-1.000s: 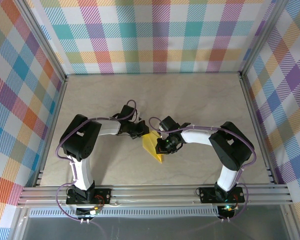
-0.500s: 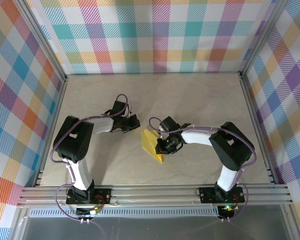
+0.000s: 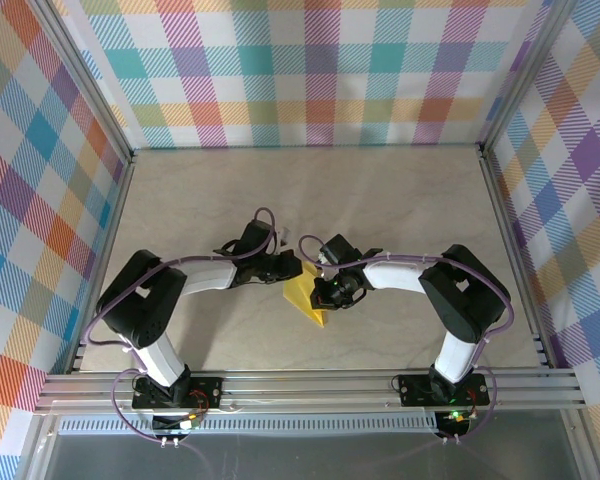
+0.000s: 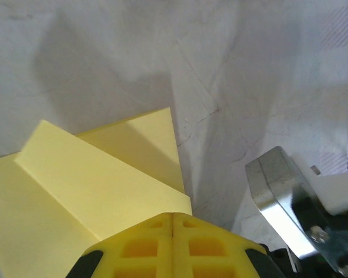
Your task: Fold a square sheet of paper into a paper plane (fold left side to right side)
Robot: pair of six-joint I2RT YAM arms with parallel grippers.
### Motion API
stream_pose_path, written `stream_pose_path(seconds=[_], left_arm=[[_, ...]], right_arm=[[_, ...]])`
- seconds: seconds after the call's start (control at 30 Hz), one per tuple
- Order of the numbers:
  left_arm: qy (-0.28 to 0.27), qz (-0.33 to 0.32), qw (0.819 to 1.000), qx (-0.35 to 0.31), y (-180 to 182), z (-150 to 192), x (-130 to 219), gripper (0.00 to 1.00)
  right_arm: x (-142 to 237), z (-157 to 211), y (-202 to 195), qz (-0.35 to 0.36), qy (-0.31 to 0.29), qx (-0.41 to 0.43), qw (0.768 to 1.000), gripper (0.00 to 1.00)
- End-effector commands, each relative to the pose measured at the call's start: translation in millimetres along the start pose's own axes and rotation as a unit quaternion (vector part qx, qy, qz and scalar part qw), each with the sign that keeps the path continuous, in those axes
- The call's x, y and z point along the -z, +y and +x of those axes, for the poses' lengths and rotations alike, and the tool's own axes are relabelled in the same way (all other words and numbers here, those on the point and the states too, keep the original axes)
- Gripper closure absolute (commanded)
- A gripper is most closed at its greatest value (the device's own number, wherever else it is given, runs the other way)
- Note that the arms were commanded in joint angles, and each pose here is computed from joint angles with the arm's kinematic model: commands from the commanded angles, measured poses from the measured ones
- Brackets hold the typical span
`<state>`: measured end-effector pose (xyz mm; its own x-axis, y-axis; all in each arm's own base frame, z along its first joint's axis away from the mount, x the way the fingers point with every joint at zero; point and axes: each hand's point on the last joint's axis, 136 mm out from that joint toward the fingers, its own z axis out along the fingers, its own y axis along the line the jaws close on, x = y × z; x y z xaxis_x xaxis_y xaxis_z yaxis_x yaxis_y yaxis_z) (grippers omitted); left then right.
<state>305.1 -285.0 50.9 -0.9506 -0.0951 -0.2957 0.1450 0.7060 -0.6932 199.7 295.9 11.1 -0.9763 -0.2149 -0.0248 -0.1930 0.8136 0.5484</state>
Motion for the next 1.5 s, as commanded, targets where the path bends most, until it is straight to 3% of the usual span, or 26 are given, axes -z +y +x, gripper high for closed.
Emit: stream_pose_path(seconds=[0.0, 0.37, 0.73, 1.07, 1.47], left_arm=[[0.012, 0.013, 1.0, 0.004, -4, 1, -13, 1.0], [0.04, -0.052, 0.998, 0.026, 35, 24, -25, 1.0], [0.043, -0.075, 0.996, 0.028, 45, 30, -21, 1.0], [0.043, -0.073, 0.996, 0.026, 44, 31, -20, 1.0], [0.041, -0.074, 0.996, 0.029, 45, 30, -21, 1.0]], right_arm=[[-20, 62, -62, 0.11, 0.097, -0.055, 0.988, 1.0], [-10, 37, -21, 0.042, 0.066, -0.035, 0.996, 1.0], [13, 9, 28, -0.029, 0.032, 0.0, 0.999, 1.0], [11, -24, 30, -0.035, -0.016, 0.005, 0.999, 1.0], [-8, -28, 14, -0.009, 0.003, -0.002, 1.0, 1.0]])
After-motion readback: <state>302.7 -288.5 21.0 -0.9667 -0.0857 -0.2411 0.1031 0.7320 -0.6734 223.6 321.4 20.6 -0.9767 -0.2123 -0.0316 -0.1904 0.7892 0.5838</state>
